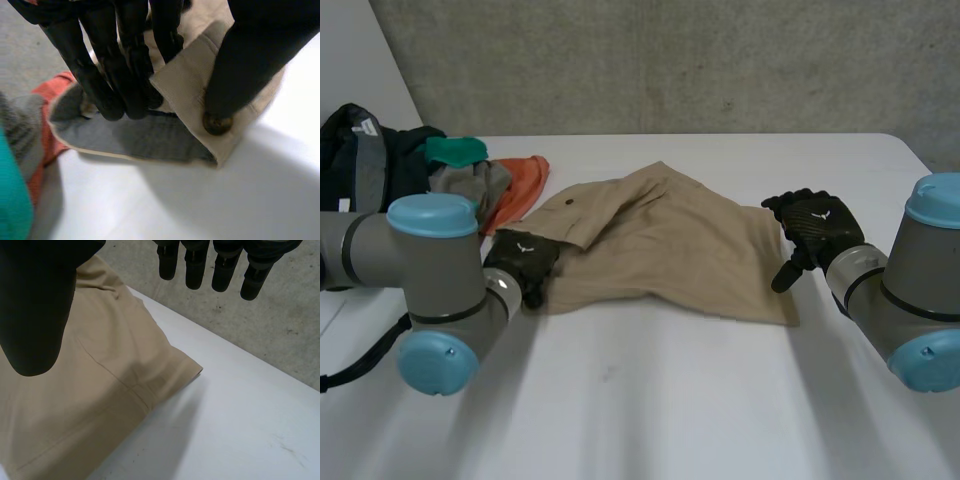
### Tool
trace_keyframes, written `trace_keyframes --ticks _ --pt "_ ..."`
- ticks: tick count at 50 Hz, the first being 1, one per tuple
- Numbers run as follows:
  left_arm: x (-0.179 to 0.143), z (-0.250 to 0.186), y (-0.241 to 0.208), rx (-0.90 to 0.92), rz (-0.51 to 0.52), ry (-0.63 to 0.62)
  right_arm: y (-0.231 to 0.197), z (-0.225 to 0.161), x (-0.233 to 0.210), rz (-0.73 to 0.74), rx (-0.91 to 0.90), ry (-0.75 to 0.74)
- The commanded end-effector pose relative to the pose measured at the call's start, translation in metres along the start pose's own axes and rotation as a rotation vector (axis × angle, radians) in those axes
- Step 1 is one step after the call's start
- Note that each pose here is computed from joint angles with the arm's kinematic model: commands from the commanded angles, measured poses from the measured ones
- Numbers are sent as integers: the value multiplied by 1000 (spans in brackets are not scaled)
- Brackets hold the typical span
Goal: Fold the laundry.
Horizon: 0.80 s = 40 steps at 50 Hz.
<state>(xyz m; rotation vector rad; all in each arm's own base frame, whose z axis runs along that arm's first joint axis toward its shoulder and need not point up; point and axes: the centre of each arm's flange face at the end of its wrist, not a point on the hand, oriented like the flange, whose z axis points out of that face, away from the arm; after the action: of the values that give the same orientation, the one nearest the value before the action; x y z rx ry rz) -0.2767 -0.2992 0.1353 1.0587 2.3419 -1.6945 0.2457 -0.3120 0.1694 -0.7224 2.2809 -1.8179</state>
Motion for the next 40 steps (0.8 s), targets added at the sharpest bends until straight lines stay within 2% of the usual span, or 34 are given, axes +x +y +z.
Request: trace_keyframes --ticks 1,7,10,13,15,17,20,21,24,25,29,32,35,40 --pt "-42 -1 -54 207 -49 -162 -3 -1 2 -1 7 6" --pt "-83 -17 -150 591 -75 -291 -7 -3 5 4 19 15" --pt "-85 -30 -186 715 -85 -285 -8 -3 8 5 22 23" --pt "-70 -57 -237 906 -148 -203 -10 -3 15 13 28 41" --pt "-58 -66 -251 969 -186 -135 -11 -1 23 26 30 60" --pt "-35 -75 -264 1030 -237 -2 -14 0 32 45 42 84" --pt "-6 -77 -267 1045 -276 139 -15 2 44 74 51 123" --pt "20 -73 -260 1013 -295 241 -17 3 53 97 63 150" --pt "58 -64 -240 915 -304 373 -19 4 66 134 73 189" --pt "79 -58 -224 850 -298 443 -20 4 74 150 80 213" --pt "111 -46 -190 694 -266 539 -25 5 93 176 98 263" --pt "112 -48 -182 633 -253 548 -26 5 99 177 102 280" --pt "99 -62 -187 618 -246 530 -28 5 104 171 104 290" --pt "50 -85 -205 668 -286 396 -37 0 96 118 114 264"
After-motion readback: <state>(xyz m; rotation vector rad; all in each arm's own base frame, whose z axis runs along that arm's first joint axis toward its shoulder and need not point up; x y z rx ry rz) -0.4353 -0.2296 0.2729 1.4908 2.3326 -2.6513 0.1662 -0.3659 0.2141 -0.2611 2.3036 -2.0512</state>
